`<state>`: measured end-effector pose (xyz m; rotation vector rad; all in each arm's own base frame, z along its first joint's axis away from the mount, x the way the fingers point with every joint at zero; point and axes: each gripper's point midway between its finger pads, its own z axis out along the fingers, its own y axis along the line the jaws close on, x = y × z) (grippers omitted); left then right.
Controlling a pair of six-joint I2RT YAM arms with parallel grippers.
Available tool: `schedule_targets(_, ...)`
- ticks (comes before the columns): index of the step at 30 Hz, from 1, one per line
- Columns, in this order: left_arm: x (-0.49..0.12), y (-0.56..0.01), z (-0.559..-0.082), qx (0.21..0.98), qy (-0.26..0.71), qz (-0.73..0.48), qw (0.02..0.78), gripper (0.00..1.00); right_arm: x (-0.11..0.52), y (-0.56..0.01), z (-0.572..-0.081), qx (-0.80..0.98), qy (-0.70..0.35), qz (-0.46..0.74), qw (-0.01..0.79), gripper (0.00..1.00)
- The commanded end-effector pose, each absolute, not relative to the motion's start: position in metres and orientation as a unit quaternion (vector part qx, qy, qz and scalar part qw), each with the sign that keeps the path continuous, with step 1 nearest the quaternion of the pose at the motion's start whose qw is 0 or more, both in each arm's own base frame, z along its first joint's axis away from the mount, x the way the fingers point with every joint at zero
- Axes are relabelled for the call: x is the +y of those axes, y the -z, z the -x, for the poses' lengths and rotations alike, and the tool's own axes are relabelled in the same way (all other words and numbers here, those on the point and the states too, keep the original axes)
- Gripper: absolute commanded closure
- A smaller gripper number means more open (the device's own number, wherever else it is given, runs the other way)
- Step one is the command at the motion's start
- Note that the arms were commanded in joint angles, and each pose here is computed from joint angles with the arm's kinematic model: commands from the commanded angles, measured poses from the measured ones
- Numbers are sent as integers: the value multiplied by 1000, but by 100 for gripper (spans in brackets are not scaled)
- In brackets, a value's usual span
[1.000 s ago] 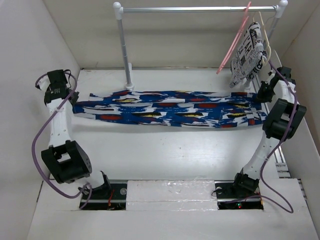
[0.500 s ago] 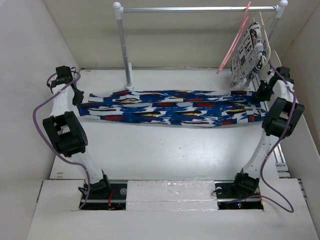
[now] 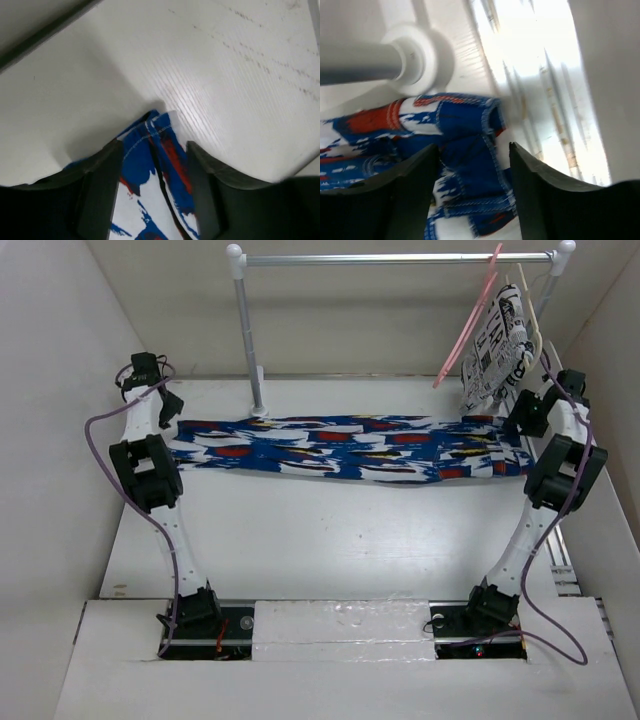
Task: Place the trousers on the hanger
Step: Fold the trousers at the center of the board.
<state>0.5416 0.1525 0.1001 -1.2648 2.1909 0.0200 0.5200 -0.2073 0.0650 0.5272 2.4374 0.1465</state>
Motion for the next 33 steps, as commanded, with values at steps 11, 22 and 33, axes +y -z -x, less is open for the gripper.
schedule_targets(11, 167, -177, -473, 796, -62, 453, 397, 22, -216, -137, -500, 890, -20, -173, 421, 30)
schedule_targets(22, 95, -69, -421, 807, 118, 492, 304, 32, -196, -121, -451, 898, -50, -180, 398, 30)
schedule_targets(33, 102, -39, -425, 810, 97, 511, 270, 51, -178, -74, -374, 898, -73, -218, 376, 30)
